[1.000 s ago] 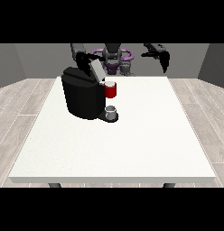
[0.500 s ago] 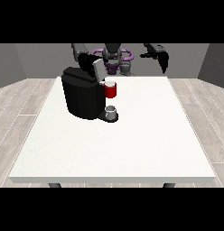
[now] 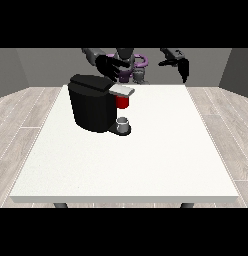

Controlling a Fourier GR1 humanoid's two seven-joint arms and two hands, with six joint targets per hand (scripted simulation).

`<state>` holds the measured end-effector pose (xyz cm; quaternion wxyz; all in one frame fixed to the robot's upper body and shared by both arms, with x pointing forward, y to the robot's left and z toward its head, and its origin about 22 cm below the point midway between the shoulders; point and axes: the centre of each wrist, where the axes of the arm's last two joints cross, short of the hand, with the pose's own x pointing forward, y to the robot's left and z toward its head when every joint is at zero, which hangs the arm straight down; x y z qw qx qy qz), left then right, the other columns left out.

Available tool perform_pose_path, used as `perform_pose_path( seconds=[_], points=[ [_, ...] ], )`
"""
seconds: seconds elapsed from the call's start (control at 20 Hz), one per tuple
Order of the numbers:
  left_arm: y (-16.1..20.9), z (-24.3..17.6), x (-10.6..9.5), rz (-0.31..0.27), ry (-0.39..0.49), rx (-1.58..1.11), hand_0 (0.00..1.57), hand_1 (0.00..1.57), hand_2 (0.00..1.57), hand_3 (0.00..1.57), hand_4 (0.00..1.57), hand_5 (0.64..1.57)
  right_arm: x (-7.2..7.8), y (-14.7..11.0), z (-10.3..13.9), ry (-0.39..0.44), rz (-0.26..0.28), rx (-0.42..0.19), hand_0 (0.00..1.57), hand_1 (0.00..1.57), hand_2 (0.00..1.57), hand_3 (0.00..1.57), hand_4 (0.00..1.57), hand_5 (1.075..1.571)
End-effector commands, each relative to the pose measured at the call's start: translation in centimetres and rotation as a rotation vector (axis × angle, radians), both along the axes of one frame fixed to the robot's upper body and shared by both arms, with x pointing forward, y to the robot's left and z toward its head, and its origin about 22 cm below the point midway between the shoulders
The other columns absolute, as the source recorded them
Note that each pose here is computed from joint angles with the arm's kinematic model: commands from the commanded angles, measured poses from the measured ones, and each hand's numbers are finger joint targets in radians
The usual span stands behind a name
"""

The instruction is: Insert the coffee pod into the coffee machine and close the lid

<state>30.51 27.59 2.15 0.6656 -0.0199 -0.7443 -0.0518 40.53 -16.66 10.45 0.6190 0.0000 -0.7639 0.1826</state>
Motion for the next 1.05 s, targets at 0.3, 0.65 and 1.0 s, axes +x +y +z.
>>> perform_pose_path(
  seconds=[0.3, 0.65, 1.0],
  points=[
    [-0.9, -0.6, -0.4, -0.036, -0.042, 0.009, 0.0, 0.0, 0.0, 0.0, 0.12, 1.571, 0.6, 2.3, 1.3, -0.038, 0.011, -0.008, 0.0, 0.0, 0.0, 0.0, 0.07, 1.571],
    [-1.6, -1.8, -1.1, -0.019, -0.018, -0.026, 0.0, 0.0, 0.0, 0.0, 0.21, 1.571, -2.5, 4.6, -2.9, -0.029, 0.15, 0.074, 0.0, 0.0, 0.0, 0.0, 0.26, 1.571],
    [-0.1, -5.8, -4.0, 0.091, 0.032, -0.019, 0.0, 0.0, 0.0, 0.0, 0.19, 1.571, -7.8, 2.2, -9.3, 0.093, 0.141, 0.227, 0.0, 0.0, 0.0, 0.0, 0.16, 1.571]
  ],
)
